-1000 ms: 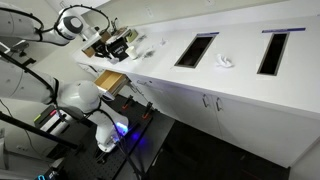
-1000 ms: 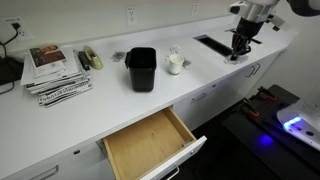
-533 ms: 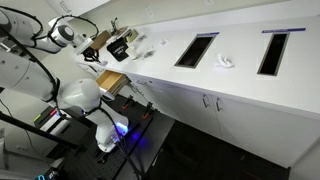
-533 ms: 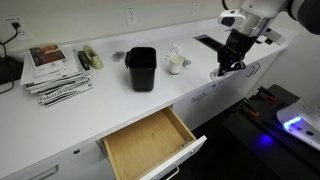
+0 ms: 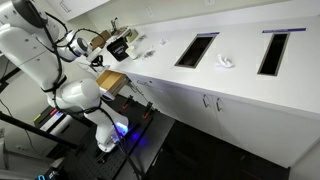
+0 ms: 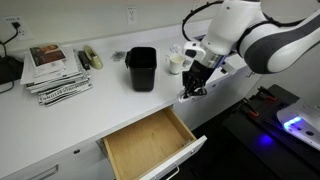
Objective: Open the second drawer from the right then put the white paper in the open drawer
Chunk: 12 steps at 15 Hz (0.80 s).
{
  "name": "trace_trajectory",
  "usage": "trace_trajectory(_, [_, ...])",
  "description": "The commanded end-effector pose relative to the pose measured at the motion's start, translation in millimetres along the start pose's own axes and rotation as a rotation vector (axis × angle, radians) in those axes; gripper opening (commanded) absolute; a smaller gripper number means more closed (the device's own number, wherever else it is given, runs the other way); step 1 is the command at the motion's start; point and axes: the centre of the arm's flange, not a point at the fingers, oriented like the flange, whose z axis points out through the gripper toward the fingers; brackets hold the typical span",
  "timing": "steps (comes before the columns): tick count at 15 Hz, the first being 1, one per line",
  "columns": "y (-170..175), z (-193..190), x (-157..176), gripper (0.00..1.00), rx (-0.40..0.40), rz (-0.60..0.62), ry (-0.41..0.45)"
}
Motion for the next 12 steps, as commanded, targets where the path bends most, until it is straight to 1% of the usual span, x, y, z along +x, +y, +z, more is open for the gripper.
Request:
trace_trajectory(1, [14.7,46.4,47.3,0.0,0.016,-0.036,0.029])
trace_trajectory(5, [18.2,91.1,74.8,0.0,0.043,-0.05,0.025])
trace_trajectory(10, [11.7,130.9,103.2,0.0,0.082,-0.049,0.035])
trace_trajectory(11, [9.1,135.7,107.8,0.26,0.09,-0.047,0.038])
trace_trajectory(12, [6.8,139.4,111.6,0.28,0.091,-0.046,0.04])
